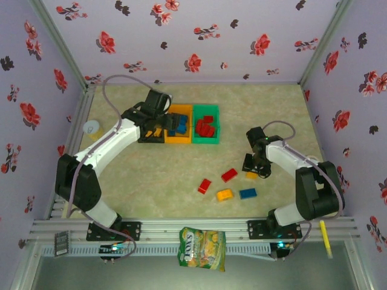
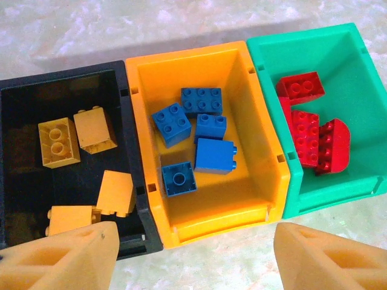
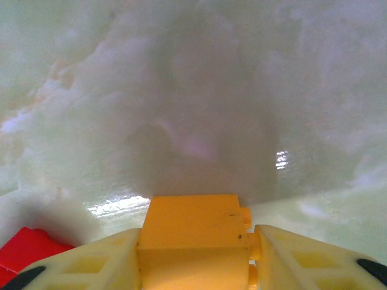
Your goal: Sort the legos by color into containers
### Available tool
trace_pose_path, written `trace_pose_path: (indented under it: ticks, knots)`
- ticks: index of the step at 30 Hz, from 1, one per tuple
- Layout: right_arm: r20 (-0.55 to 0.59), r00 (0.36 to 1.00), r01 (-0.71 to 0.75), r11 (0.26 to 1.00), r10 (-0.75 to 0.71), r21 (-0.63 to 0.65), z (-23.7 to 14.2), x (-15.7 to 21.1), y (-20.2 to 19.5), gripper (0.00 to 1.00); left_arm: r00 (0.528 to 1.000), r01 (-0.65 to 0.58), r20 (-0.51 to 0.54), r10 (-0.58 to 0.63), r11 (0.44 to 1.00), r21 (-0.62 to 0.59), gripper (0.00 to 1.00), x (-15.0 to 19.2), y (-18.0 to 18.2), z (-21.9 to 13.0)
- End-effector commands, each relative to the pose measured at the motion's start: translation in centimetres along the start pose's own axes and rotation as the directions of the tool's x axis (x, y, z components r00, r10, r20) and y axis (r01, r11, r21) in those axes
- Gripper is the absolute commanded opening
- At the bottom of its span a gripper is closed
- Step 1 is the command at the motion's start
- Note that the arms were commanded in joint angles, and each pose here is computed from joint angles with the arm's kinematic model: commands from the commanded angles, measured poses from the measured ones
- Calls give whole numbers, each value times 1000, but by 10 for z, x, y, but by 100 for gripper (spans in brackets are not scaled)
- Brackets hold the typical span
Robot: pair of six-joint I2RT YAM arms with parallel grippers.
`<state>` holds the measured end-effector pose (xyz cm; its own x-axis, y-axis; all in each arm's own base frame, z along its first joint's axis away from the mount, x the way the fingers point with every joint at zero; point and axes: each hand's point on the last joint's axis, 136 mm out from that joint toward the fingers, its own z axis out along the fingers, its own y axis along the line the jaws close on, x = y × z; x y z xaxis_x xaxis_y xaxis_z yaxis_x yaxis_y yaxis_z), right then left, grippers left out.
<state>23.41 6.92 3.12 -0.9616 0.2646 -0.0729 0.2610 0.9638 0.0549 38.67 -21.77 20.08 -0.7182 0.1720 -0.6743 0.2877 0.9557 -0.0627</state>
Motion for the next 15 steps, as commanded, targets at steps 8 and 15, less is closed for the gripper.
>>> trace_pose_path:
  ticks: [8, 15]
  knots:
    - [72, 997, 37, 997, -32, -69, -32, -23, 20, 36, 999, 1, 44, 1, 999, -40, 69, -2, 15, -29]
    - [263, 961, 131, 977, -83, -170, -90, -75, 73, 32, 997, 30, 73, -27, 998, -47, 69, -5, 19, -46]
